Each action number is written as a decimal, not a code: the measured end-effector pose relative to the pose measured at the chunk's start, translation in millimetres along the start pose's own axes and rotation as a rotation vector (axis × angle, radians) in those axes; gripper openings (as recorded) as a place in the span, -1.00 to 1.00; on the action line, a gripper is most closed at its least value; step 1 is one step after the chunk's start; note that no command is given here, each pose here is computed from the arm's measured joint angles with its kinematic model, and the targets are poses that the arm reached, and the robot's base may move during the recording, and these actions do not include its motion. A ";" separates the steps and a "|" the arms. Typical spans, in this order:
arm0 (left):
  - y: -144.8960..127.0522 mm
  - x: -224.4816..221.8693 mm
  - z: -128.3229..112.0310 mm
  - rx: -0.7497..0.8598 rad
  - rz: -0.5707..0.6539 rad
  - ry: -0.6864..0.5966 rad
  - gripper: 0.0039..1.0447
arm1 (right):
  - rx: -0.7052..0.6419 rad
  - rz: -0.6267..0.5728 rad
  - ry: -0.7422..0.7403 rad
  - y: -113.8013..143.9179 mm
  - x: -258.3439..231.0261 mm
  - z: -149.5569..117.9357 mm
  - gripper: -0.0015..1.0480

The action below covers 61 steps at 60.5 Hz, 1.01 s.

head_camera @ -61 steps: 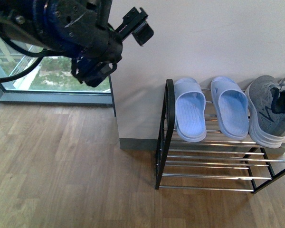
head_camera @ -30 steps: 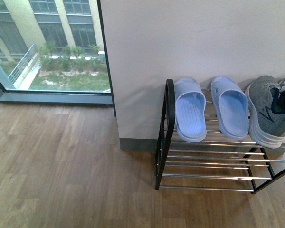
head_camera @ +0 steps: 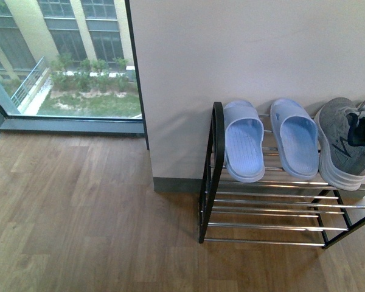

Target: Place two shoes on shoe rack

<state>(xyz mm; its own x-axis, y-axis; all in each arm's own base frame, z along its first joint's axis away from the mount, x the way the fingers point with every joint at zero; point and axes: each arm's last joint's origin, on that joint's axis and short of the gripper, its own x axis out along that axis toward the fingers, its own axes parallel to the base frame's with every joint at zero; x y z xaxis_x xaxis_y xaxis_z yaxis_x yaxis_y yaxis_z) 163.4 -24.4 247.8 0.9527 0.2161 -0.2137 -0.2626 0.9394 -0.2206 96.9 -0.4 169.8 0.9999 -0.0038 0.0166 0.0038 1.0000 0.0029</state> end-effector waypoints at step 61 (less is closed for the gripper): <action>50.7 -25.5 -67.6 0.239 -0.250 -0.189 -0.98 | 0.000 0.000 0.000 0.0 0.0 0.0 0.82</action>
<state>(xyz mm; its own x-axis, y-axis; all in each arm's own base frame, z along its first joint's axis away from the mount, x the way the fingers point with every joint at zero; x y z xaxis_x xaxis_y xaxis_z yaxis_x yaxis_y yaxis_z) 115.4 -0.3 177.8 1.0000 -0.0031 0.0025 0.0031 0.9999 -0.0109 96.9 -0.4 169.8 0.9999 -0.0038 0.0166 0.0038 1.0000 0.0029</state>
